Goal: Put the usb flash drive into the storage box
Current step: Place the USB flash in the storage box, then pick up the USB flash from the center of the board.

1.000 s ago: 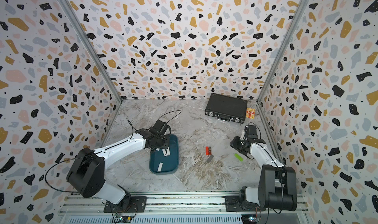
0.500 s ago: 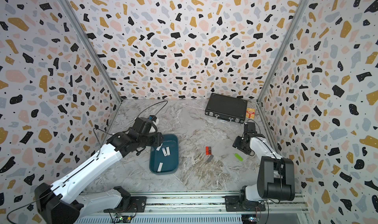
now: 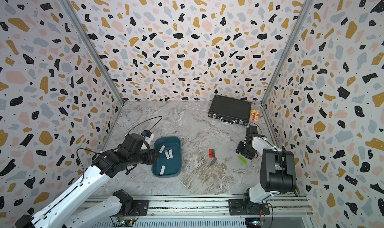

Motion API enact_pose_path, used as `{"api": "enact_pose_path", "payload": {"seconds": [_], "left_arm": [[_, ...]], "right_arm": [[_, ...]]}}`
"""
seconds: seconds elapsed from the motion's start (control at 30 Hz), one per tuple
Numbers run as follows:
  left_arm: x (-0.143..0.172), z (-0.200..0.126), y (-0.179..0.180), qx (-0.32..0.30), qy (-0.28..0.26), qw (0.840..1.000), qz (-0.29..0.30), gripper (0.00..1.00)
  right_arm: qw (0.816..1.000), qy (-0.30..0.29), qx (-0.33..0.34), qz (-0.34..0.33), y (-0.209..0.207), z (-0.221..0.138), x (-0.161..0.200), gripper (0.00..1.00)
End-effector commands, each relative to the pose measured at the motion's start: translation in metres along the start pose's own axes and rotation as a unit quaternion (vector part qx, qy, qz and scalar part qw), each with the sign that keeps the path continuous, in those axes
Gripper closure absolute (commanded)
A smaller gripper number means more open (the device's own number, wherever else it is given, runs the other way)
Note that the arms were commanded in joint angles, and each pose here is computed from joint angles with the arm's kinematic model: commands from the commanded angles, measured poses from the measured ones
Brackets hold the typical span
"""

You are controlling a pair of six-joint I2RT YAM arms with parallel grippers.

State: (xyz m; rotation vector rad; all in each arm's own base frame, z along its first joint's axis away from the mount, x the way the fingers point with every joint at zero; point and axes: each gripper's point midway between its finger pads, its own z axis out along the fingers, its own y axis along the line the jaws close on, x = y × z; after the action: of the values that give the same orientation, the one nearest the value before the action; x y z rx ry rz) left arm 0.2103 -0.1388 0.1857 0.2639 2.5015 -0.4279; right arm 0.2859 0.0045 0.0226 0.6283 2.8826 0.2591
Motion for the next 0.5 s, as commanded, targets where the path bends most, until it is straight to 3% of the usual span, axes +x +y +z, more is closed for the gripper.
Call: {"api": "enact_pose_path", "payload": {"seconds": [0.0, 0.47], "left_arm": [[-0.004, -0.006, -0.002, 0.008, -0.013, 1.0, 0.009, 0.49], [-0.003, -0.009, 0.001, 0.001, -0.022, 1.0, 0.006, 0.48]], "right_arm": [[0.999, 0.049, -0.016, 0.003, 0.006, -0.004, 0.033, 0.42], [0.995, 0.079, 0.045, -0.031, -0.004, -0.01, 0.071, 0.39]]}}
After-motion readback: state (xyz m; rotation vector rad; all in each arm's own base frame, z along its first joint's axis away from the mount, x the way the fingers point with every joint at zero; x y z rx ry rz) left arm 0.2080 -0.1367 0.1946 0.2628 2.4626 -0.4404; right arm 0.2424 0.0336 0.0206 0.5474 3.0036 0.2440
